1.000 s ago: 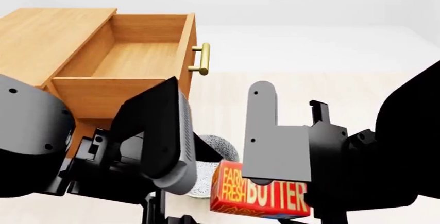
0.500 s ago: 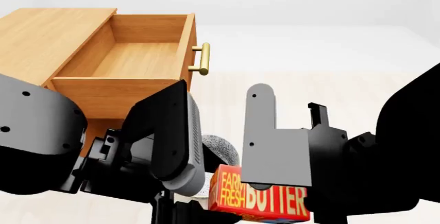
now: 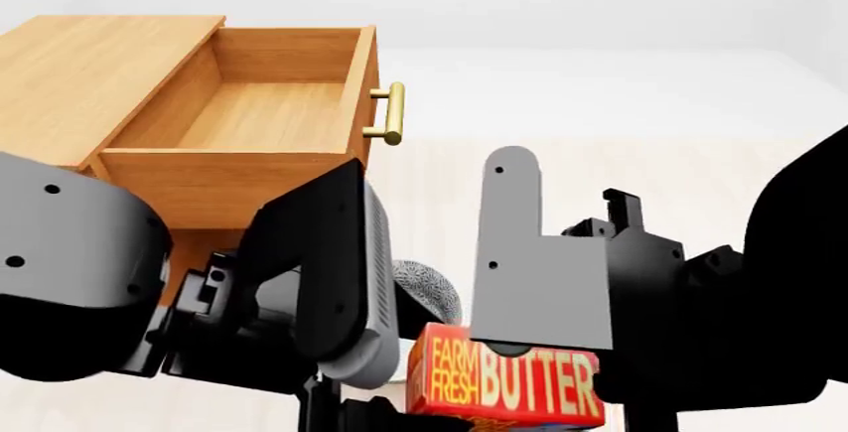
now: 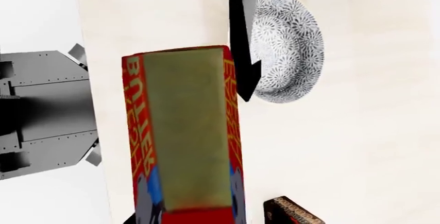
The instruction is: Put the butter at the back in the top drawer of the cabinet and close it.
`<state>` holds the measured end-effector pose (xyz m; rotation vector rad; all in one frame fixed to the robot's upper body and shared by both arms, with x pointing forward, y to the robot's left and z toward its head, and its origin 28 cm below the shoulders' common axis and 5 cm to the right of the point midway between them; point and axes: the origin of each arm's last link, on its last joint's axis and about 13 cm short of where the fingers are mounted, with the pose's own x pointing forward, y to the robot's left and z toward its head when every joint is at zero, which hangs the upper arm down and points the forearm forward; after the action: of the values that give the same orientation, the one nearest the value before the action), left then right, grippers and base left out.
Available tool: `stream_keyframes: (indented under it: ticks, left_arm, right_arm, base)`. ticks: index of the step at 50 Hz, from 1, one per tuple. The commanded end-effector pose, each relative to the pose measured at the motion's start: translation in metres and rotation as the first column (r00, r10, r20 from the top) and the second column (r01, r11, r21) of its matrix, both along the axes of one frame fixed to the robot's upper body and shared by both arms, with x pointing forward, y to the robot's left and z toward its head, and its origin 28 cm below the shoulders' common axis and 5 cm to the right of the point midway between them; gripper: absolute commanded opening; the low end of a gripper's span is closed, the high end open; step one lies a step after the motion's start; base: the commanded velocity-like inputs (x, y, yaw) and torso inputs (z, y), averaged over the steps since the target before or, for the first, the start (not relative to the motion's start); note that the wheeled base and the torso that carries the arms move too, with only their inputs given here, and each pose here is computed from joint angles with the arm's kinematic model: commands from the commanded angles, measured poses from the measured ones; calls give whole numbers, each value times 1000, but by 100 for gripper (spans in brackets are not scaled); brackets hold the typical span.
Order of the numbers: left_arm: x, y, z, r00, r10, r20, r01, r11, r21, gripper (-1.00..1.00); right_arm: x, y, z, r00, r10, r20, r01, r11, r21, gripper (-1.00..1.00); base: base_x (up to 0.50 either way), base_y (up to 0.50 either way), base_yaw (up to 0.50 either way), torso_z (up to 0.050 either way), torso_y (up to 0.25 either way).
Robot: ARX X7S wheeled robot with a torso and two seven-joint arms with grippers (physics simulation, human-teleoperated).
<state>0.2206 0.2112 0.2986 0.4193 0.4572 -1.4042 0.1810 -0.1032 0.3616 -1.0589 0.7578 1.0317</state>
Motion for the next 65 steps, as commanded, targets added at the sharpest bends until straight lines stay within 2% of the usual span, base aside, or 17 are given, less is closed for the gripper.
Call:
stream_keyframes:
  ticks: [1,22,38,44,49,54,60,63,65]
  left_arm:
    - [1,2,8,1000,7,23,-6,999,-43,-100]
    - [12,12,13,996,80,44,-77,994,-78,-100]
    - [4,21,15,995,69,76,-64,996,-60,-100]
    - [-1,26,20,993,73,91,-66,995,-70,-100]
    - [-2,29,25,989,111,98,-102,990,-96,-100]
    - [-7,32,30,983,154,105,-141,982,-125,-100]
    - [-14,33,33,979,174,110,-156,975,-155,-100]
    - [-17,34,37,975,190,112,-168,970,-176,-100]
    - [-18,35,40,973,204,112,-181,965,-189,-100]
  right_arm:
    - [-5,-6,13,998,-29,52,27,999,39,100]
    - [-10,-23,17,995,-86,52,84,995,48,100]
    - [-5,-45,19,977,-203,66,198,977,81,100]
    - [1,-54,16,957,-275,89,266,959,100,100]
    - [9,-61,16,916,-387,101,364,911,191,100]
    - [12,-64,13,828,-549,114,490,808,327,100]
    - [0,-66,1,752,-641,153,526,723,448,100]
    - [-6,-67,-2,708,-687,163,525,666,530,100]
    - [-11,-67,-4,693,-700,173,515,649,560,100]
  base:
    - [0,0,0,0,0]
    - [0,0,0,0,0]
    - [0,0,0,1,1]
    - [0,0,0,0,0]
    - [0,0,0,0,0]
    - [0,0,0,0,2]
    - [0,0,0,2,0]
    - [0,0,0,0,3]
    - [0,0,0,0,0]
